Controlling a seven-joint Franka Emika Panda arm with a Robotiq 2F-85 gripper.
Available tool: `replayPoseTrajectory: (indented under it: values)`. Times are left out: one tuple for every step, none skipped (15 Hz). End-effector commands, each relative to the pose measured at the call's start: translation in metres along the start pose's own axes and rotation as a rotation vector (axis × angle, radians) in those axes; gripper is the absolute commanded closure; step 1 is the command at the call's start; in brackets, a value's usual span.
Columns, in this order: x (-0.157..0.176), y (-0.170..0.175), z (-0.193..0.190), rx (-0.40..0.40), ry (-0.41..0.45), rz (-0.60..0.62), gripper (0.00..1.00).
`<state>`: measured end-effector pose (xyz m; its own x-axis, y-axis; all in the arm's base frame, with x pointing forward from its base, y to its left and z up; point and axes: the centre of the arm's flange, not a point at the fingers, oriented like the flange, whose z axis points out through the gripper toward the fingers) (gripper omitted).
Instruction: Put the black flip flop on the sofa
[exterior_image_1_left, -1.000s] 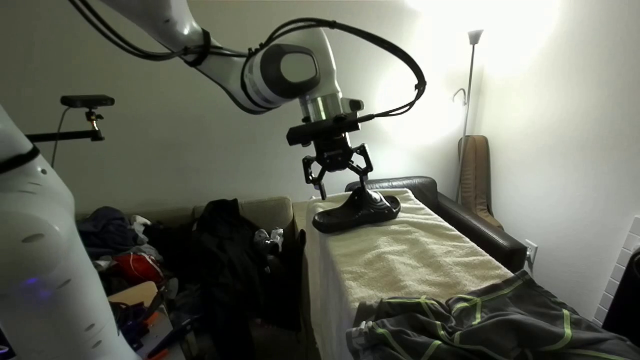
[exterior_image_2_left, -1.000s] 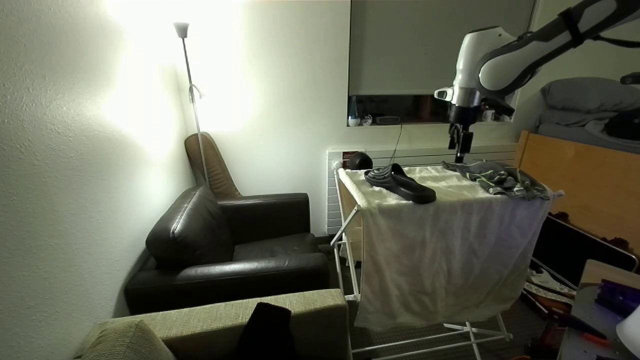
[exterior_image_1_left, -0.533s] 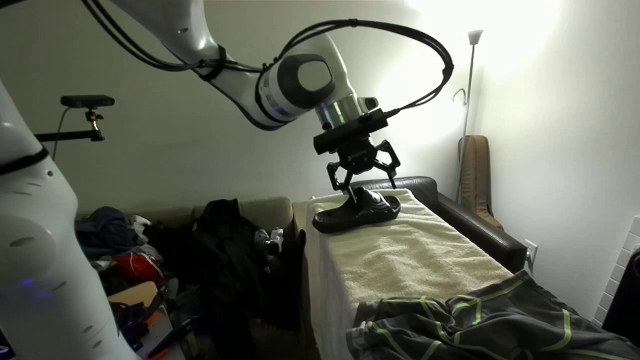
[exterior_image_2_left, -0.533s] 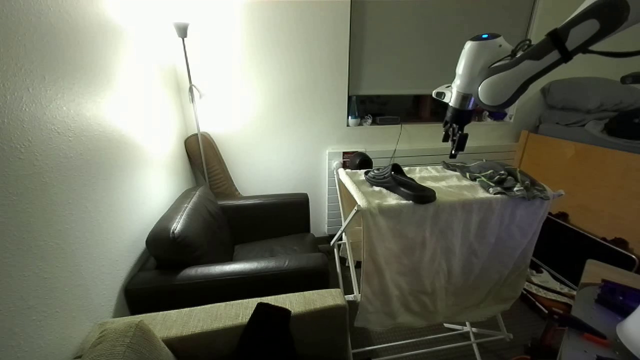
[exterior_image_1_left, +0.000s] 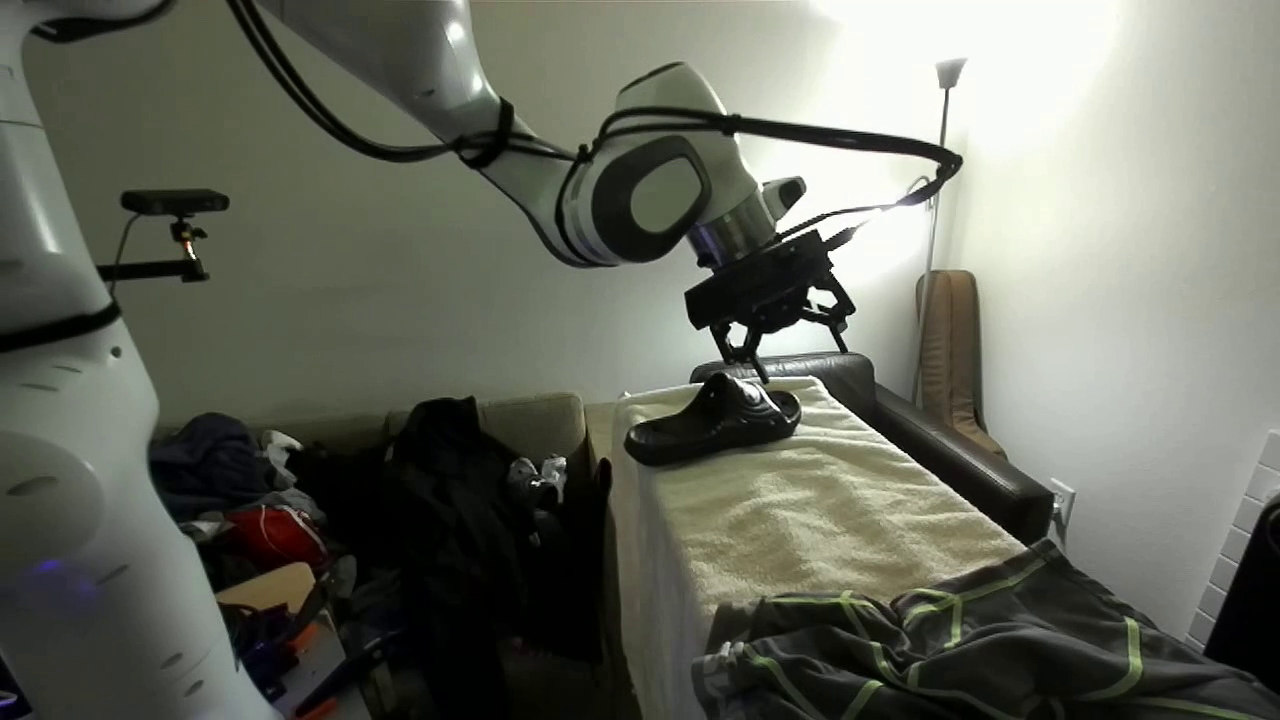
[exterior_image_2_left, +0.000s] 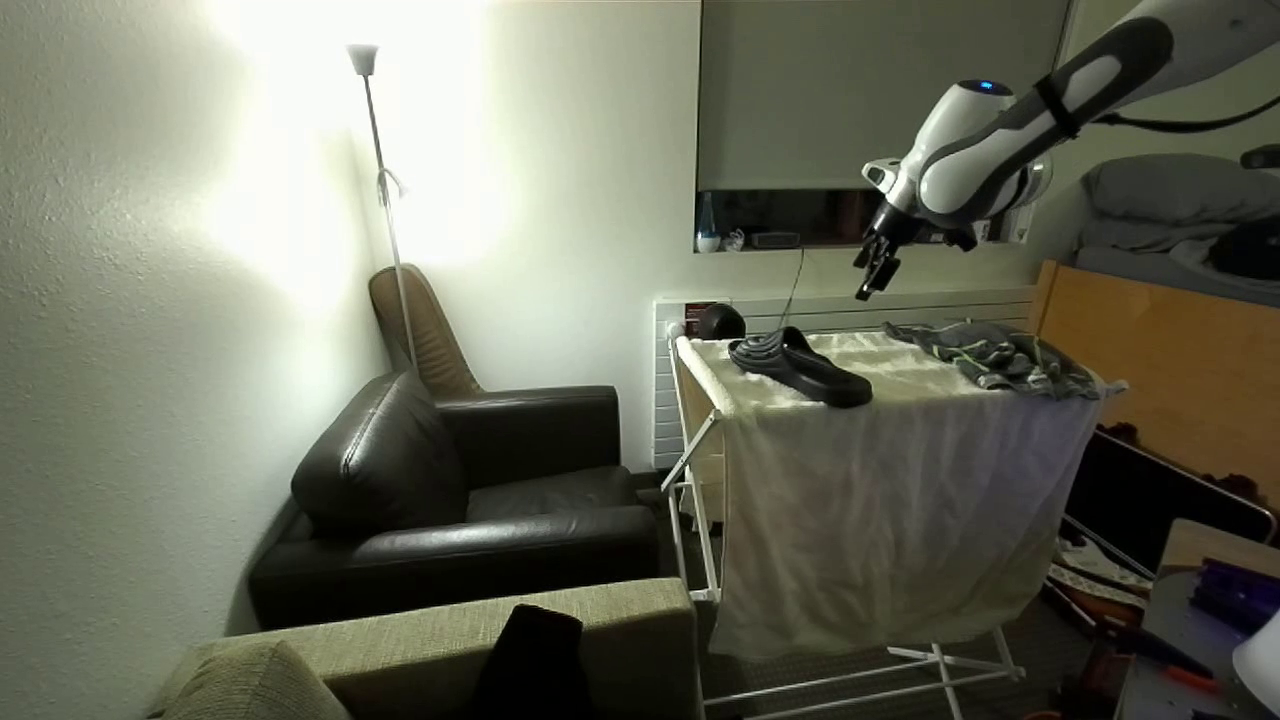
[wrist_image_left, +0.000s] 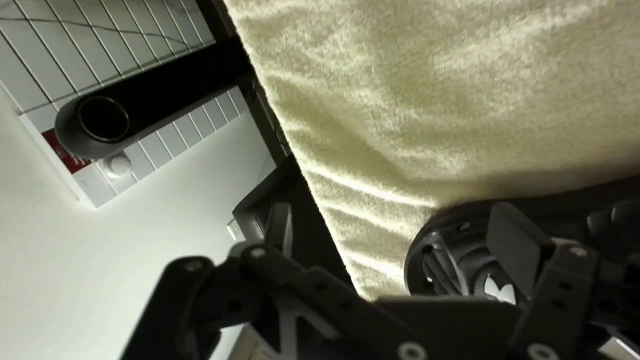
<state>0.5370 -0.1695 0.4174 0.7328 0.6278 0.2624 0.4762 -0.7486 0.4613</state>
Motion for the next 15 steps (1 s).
replayPoseTrajectory:
  values:
    - [0.021,0.016,0.009,0.01,0.136,-0.012,0.0]
    - [0.03,0.016,0.009,0.019,0.17,-0.018,0.0]
    - [0.038,0.015,0.009,0.028,0.199,-0.025,0.0]
    - [0.05,0.011,0.007,0.039,0.228,-0.044,0.0]
    - [0.059,0.009,0.006,0.047,0.253,-0.057,0.0]
    - [0.069,0.006,0.005,0.058,0.28,-0.076,0.0]
    - [0.077,0.004,0.004,0.065,0.302,-0.089,0.0]
    - [0.086,0.002,0.004,0.077,0.323,-0.107,0.0]
    - [0.092,0.0,0.004,0.085,0.342,-0.122,0.0]
    - [0.099,-0.004,0.005,0.099,0.357,-0.141,0.0]
    - [0.103,-0.007,0.006,0.113,0.369,-0.157,0.0]
    - [0.106,-0.012,0.007,0.14,0.381,-0.172,0.0]
    - [0.109,-0.016,0.008,0.162,0.389,-0.184,0.0]
    - [0.11,-0.021,0.01,0.19,0.396,-0.196,0.0]
    - [0.111,-0.025,0.01,0.221,0.404,-0.204,0.0]
